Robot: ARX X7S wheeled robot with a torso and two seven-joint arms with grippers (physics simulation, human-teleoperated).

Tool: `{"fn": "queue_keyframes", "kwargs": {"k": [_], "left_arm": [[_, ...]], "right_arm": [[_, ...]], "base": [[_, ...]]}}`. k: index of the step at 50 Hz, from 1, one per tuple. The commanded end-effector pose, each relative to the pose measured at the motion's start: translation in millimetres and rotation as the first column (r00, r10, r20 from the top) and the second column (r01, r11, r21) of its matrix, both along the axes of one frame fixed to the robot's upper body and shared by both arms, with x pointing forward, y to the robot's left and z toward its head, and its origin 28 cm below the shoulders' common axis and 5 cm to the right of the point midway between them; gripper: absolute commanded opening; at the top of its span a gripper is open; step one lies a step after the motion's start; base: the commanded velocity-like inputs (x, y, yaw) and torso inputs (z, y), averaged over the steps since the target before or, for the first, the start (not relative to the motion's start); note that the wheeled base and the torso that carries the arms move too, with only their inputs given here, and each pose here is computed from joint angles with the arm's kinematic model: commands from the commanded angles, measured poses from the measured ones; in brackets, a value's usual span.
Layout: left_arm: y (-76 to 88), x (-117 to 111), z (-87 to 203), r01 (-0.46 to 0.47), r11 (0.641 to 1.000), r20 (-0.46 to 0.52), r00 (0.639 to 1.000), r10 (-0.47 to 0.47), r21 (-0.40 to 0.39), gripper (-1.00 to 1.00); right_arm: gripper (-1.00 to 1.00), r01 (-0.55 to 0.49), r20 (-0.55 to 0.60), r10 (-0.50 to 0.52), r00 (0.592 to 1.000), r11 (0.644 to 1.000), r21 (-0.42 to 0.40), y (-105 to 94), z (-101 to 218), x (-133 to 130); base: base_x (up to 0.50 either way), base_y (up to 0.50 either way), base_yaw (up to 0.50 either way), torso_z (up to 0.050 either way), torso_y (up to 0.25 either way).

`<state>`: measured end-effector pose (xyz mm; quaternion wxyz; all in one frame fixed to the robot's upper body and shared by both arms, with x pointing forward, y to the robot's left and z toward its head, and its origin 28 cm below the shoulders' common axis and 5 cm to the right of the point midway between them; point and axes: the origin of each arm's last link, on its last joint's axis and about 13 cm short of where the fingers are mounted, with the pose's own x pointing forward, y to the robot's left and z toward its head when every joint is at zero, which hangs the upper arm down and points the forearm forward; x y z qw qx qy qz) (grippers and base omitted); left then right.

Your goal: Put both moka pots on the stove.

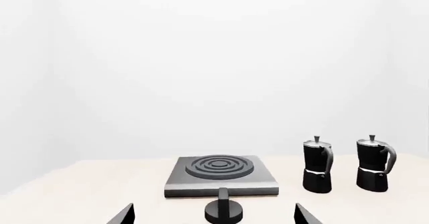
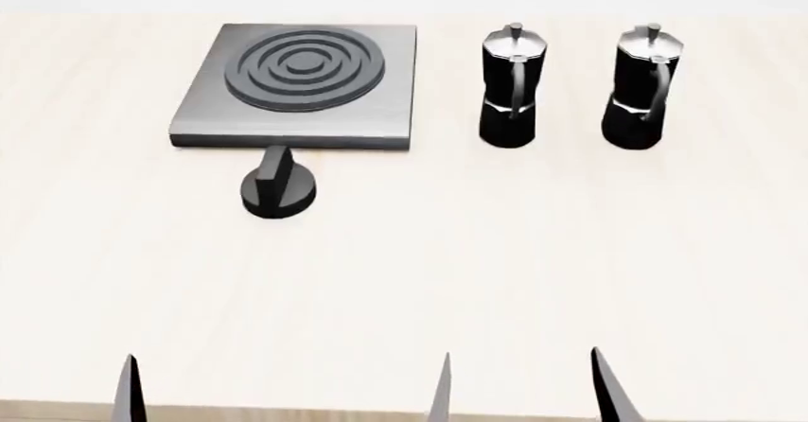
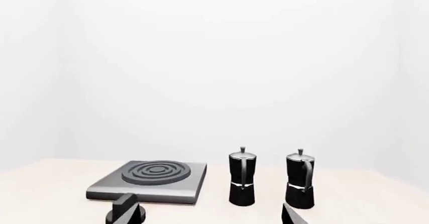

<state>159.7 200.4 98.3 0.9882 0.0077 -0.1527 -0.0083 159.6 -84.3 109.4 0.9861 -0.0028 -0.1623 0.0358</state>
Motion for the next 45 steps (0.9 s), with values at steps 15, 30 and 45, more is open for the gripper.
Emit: {"fn": "queue_keyframes", "kwargs": {"k": [15, 30, 45], "left_arm": [[-1.4, 2, -2, -0.002, 1.0, 0.0, 1.0, 0.002, 0.006, 1.0], [-0.4, 5, -4, -0.013, 1.0, -0.008, 1.0, 0.013, 0.01, 1.0], [-2.0, 4, -6, -0.003, 1.0, -0.012, 1.0, 0.003, 0.009, 1.0]], "right_arm": [[1.0, -0.005, -0.003, 0.005, 1.0, 1.0, -0.006, 1.5, 2, -2], [1.0, -0.006, -0.016, 0.006, 1.0, 1.0, -0.001, 0.7, -1, 2], [1.0, -0.005, -0.019, 0.005, 1.0, 1.0, 0.002, 0.4, -3, 2]], "base": [[0.19, 0.0, 0.0, 0.0, 0.0], [0.19, 0.0, 0.0, 0.0, 0.0], [0.19, 0.0, 0.0, 0.0, 0.0]]}}
